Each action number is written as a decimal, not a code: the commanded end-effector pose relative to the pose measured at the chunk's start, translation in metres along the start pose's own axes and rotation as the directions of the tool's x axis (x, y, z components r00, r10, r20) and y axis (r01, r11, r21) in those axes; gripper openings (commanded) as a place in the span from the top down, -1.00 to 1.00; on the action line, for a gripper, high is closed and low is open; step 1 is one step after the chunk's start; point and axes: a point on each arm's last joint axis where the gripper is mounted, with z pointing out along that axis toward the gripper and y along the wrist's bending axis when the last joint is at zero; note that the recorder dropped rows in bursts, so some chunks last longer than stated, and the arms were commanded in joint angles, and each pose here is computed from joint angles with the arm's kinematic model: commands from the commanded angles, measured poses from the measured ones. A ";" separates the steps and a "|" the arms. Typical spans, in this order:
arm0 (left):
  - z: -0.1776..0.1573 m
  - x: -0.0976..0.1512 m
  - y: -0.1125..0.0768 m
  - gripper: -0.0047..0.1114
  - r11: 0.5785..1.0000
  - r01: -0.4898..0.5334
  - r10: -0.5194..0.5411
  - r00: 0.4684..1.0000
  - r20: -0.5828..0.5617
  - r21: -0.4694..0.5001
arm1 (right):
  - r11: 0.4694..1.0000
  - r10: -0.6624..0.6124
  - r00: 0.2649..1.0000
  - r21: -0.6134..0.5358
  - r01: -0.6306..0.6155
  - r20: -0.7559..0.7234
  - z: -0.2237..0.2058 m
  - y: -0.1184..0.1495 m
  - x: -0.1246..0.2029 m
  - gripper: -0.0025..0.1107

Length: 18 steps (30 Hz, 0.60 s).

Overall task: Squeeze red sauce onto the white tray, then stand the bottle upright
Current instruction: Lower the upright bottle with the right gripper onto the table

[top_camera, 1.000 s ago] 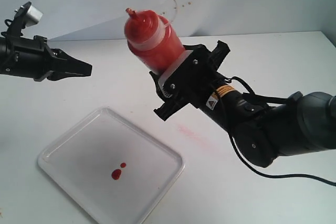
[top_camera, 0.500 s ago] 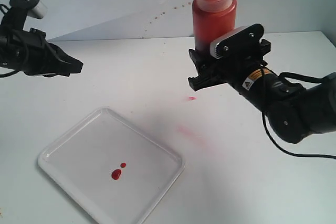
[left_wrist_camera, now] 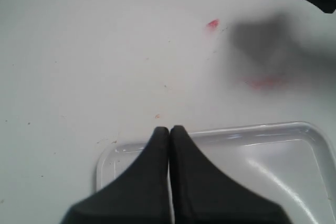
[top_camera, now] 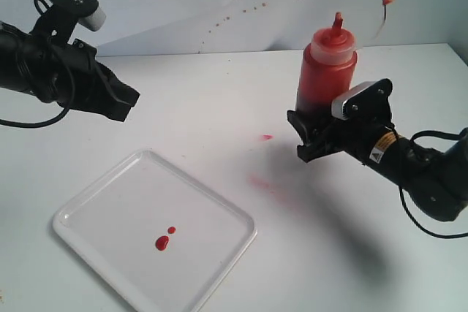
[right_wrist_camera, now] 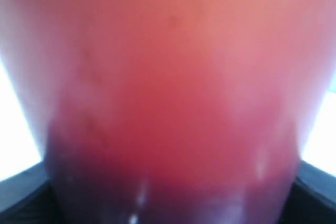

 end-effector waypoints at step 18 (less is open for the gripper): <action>-0.002 -0.003 -0.001 0.92 1.000 0.016 -0.016 1.000 0.017 -0.009 | 1.000 0.020 0.999 0.024 -0.020 -0.033 0.000 -0.003 0.039 0.96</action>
